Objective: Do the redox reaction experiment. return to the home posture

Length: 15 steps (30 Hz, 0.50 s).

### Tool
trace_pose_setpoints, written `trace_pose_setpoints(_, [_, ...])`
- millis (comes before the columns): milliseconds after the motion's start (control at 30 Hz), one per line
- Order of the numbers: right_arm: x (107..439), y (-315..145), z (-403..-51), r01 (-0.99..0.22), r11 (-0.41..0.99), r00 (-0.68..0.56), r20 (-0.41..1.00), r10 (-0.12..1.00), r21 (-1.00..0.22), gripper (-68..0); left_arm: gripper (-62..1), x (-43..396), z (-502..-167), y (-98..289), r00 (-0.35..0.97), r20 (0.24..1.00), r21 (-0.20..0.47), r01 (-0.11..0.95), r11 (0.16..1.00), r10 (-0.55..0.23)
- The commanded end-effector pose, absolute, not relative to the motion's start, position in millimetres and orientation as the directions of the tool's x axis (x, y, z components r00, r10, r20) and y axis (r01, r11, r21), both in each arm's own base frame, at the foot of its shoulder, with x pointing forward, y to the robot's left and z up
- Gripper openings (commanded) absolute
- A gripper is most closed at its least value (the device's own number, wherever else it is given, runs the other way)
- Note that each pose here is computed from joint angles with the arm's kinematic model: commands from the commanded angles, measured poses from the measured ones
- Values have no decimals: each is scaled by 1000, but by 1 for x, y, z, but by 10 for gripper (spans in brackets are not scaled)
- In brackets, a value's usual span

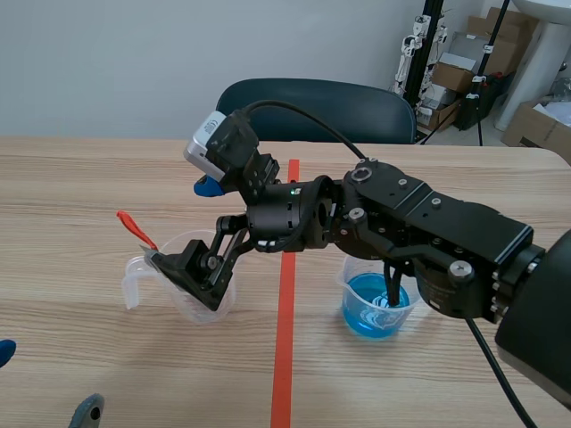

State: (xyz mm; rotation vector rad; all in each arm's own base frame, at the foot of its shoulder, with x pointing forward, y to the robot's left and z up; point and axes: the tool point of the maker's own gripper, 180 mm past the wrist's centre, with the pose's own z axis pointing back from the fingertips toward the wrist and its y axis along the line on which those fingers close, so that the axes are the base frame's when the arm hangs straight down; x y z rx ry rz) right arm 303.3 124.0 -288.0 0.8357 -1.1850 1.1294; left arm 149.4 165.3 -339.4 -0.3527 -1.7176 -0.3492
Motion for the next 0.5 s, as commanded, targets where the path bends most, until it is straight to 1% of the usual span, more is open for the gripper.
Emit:
trace_pose_setpoints(0, [312, 124, -271, -960, 268, -27, 982, 186, -78, 4, 14, 152, -332, 167, -200, 979, 43, 424, 905, 47])
trace_pose_setpoints(233, [312, 124, -271, -960, 268, -27, 982, 186, -78, 4, 14, 151, -330, 168, -207, 977, 43, 422, 906, 51])
trace_pose_setpoints(467, [312, 124, -271, -960, 268, -27, 982, 187, -78, 4, 14, 138, -314, 178, -272, 959, 38, 412, 910, 83])
